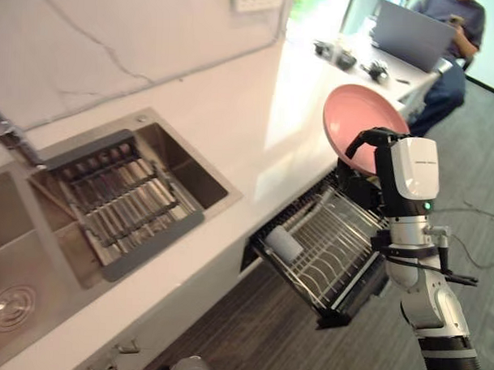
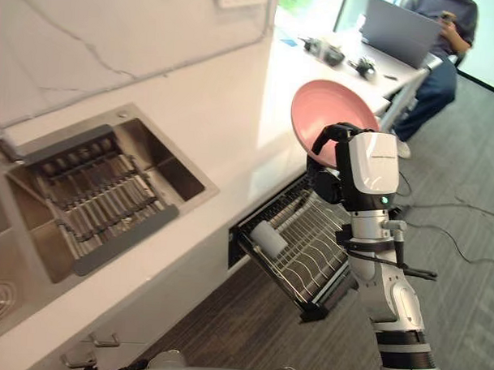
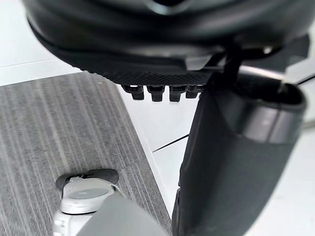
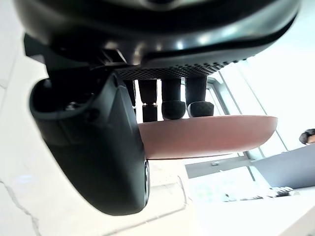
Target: Walk over to the sink, pick up the cup, carry it to the dishwasher, place the cup inside the dishwasher, then close the dishwasher door
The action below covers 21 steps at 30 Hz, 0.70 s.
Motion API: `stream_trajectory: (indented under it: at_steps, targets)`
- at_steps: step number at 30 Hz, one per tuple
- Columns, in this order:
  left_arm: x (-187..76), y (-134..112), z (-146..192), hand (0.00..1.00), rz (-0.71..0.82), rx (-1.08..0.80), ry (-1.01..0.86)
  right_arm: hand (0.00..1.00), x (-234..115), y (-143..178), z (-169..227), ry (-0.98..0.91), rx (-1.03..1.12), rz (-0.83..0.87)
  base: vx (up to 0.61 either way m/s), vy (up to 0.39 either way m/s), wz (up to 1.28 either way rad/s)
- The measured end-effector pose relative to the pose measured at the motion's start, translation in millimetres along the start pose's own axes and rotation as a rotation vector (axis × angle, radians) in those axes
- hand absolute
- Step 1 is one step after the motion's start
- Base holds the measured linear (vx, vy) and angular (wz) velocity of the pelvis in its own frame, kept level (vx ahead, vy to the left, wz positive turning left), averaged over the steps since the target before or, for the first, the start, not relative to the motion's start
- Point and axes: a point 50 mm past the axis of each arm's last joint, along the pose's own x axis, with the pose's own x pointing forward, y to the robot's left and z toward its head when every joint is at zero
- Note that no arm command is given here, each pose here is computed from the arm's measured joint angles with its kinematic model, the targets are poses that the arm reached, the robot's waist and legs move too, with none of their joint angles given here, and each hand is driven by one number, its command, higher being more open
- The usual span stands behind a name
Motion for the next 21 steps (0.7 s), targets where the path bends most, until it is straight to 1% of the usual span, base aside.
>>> stream_trajectory:
  at_steps: [4, 9, 12, 15, 18, 21]
  targets:
    - [-3, -13, -2, 1.0, -0.031, 0.0, -0.012, 0.0, -2, 4, -5, 0.038, -0.009, 0.074, -0.07, -0.157, 0.0]
    - [-8, -23, -8, 1.0, -0.056, 0.013, -0.02, 0.0, -20, 9, -18, 0.111, -0.022, 0.174, -0.06, -0.076, 0.32]
    - [-8, -25, -4, 1.0, -0.064, 0.018, -0.043, 0.0, -27, 19, -26, 0.163, -0.007, 0.22, -0.05, -0.016, 0.3]
    - [-8, -28, -3, 1.0, -0.083, 0.031, -0.052, 0.0, -43, 40, -36, 0.265, 0.024, 0.287, -0.03, 0.037, 0.24]
    - [-8, -35, 6, 1.0, -0.12, 0.048, -0.092, 0.0, -56, 56, -49, 0.361, 0.022, 0.348, -0.05, 0.073, 0.2]
    - [-3, -45, 28, 1.0, -0.154, 0.049, -0.164, 0.0, -50, 61, -58, 0.416, -0.002, 0.323, -0.08, 0.066, 0.22]
